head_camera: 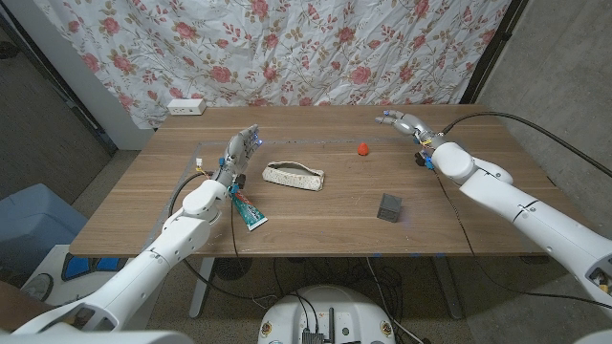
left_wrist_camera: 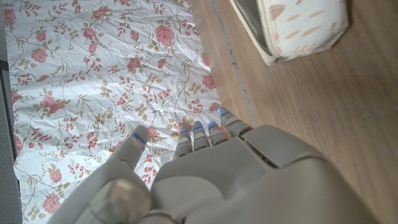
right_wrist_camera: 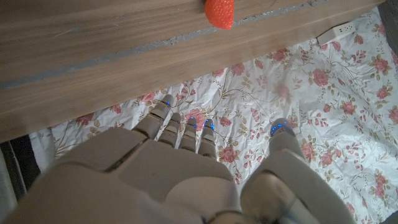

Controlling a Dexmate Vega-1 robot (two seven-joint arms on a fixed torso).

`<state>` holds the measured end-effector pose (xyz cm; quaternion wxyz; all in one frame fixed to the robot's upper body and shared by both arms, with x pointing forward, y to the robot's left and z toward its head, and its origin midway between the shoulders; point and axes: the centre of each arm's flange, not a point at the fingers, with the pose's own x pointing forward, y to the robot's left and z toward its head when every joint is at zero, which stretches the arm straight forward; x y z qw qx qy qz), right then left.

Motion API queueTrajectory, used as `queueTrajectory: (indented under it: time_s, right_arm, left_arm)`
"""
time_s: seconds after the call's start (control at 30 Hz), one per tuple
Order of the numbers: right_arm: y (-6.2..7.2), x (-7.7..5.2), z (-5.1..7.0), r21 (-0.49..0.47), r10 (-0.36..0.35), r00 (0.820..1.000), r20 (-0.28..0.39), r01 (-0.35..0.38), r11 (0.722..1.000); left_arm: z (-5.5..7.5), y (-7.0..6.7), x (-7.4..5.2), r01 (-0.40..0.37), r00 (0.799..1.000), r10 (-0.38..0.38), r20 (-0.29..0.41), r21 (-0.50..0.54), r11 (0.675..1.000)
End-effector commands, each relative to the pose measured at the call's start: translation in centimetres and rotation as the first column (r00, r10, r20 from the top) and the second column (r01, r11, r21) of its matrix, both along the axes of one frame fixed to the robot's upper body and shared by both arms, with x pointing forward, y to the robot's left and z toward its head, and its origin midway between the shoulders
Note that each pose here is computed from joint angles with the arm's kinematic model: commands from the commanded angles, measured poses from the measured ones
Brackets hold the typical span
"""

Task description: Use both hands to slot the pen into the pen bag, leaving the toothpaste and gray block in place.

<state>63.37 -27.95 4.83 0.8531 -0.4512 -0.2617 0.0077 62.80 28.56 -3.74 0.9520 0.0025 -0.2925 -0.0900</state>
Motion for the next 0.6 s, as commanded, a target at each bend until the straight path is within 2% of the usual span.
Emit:
queueTrajectory:
  time_s: [0.03,0.33,0.6]
  right_arm:
    - [0.4,0.5,2.1,-0.196,-0.113,0.994,0.002,0.111,0.974]
    - [1.3,0.9,3.3,-0.325,-0.138,0.990,0.009,0.134,0.936]
    - [2.0,1.5,4.2,-0.428,-0.149,0.989,-0.011,0.130,0.895]
  left_arm:
    - [-0.1,0.0,0.3,0.000,1.000,0.000,-0.006,0.000,1.000]
    - [-0.1,0.0,0.4,-0.003,1.000,0.003,-0.006,-0.006,1.000]
    - [-0.3,-0.1,0.4,-0.006,1.000,0.006,-0.002,-0.019,1.000]
